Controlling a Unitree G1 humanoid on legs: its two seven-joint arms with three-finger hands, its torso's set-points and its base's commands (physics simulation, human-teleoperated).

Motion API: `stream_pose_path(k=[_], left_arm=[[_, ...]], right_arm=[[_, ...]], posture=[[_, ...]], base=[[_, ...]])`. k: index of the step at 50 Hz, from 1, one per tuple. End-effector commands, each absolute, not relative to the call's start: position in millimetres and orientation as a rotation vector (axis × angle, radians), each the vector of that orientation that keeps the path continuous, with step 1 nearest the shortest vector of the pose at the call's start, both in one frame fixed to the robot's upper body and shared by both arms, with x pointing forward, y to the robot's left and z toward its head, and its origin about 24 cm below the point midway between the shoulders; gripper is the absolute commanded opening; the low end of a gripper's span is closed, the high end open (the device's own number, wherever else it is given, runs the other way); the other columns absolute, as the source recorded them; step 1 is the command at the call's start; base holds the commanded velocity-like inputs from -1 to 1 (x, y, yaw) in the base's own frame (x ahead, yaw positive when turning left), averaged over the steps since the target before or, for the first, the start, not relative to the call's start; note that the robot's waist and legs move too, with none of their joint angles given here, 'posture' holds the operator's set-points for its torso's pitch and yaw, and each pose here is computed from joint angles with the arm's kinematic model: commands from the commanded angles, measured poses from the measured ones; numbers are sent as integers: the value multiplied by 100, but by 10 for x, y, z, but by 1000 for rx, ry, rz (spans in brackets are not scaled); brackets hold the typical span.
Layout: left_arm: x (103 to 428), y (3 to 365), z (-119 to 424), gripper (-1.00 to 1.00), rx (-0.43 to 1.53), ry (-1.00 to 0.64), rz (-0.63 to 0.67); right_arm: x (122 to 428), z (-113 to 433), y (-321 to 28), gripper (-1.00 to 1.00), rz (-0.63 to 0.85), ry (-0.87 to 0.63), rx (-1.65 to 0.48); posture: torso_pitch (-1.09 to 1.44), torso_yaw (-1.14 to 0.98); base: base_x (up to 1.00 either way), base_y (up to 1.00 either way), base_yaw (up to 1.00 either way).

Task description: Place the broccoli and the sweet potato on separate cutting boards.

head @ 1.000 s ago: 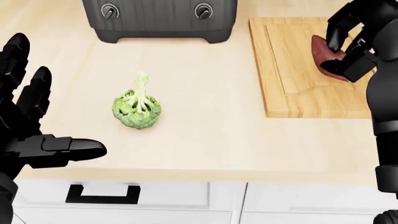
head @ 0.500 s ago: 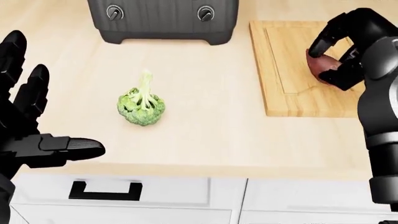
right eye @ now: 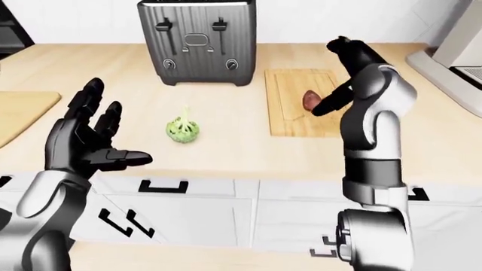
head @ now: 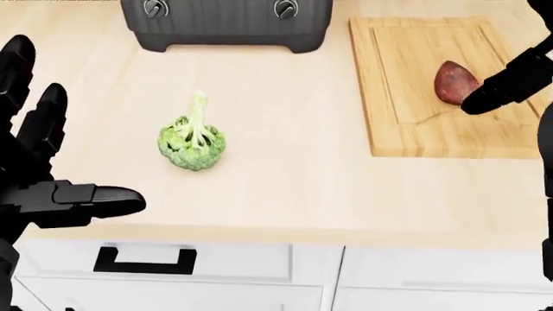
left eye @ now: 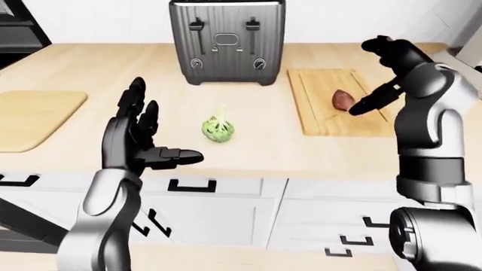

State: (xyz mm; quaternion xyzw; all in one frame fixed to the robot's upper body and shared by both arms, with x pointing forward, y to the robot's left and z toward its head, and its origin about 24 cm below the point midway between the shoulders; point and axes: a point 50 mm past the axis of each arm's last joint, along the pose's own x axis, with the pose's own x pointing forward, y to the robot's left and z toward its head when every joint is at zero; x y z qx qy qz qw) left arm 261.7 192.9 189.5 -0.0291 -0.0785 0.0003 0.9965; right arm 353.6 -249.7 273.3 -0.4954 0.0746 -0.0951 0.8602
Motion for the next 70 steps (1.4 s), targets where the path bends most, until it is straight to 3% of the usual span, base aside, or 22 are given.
stream_pose_path(k=[1,3,10,26,39,70], left_arm=[[2588,1909,2066,100,-43,-241,-6],[2597,1893,2092,100,-38,-243,-10],[2631,1769,2202,100,3,-245,-42],[2669,1493,2438,100,242,-235,-125],[2730,1302,2414,100,396,-177,-192],[2875,1126,2335,100,405,-84,-243]], right_arm=[[3347,2990,-2474,73,-226,64,-995],[3231,3020,-2462,100,-218,52,-979],[2800,3100,-2369,100,-183,-40,-879],[2308,3187,-2149,100,-114,-166,-819],[2307,3076,-2118,100,-96,-172,-794],[2370,3061,-2058,100,-92,-169,-811]], posture=[[0,0],[0,0],[0,0],[0,0],[0,0],[0,0]], base=[[0,0,0],[0,0,0],[0,0,0],[0,0,0],[0,0,0],[0,0,0]])
